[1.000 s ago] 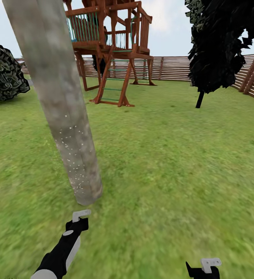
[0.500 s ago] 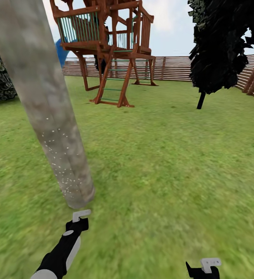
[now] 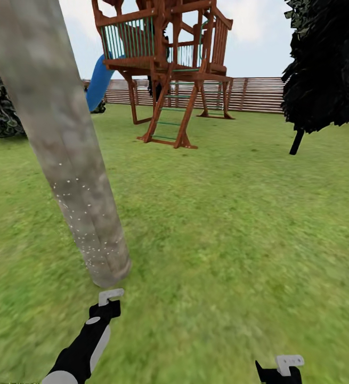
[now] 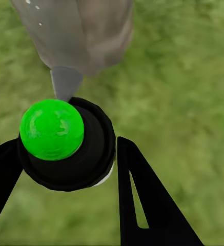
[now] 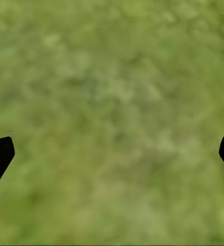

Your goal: In the garden, pick up the pesticide atomizer on the floor and spray pesticide onto both trees until each tree trunk is fully covered.

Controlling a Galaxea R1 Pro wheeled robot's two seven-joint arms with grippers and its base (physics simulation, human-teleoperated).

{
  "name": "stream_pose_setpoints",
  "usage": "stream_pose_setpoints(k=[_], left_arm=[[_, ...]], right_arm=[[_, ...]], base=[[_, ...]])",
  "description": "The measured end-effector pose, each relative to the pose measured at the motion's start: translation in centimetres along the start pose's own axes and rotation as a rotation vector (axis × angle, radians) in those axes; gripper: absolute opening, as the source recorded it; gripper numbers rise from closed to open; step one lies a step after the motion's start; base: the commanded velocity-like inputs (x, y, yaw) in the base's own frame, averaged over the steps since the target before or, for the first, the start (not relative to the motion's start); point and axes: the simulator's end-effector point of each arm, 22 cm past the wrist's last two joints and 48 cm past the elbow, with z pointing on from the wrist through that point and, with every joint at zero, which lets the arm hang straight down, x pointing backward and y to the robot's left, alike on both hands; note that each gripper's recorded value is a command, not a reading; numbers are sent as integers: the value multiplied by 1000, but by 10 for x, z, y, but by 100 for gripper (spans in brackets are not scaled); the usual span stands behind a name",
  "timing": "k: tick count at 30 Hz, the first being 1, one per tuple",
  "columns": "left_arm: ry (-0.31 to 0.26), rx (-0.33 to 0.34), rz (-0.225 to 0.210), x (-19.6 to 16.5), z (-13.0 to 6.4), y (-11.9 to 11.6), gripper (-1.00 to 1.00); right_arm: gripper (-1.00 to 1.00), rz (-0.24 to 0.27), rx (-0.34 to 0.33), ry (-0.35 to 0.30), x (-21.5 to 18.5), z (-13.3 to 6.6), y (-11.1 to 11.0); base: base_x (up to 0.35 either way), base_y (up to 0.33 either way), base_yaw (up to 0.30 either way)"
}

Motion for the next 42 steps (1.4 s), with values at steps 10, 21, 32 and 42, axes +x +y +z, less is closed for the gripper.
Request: stream_pose_setpoints(k=[10,21,32,42], left_arm=[[10,-36,-55,2,2,19,-100],[40,-61,-56,8,1,22,-100],[97,-81,-34,21,0,24,-100],[97,-81,-36,21,0,24,-100]], right_arm=[[100,0,0,0,0,0,0],[100,0,0,0,0,0,0],[100,0,0,0,0,0,0],[100,0,0,0,0,0,0]], base=[[173,-249,140],[169,-247,230],[132,-251,136],[1,-272,209]])
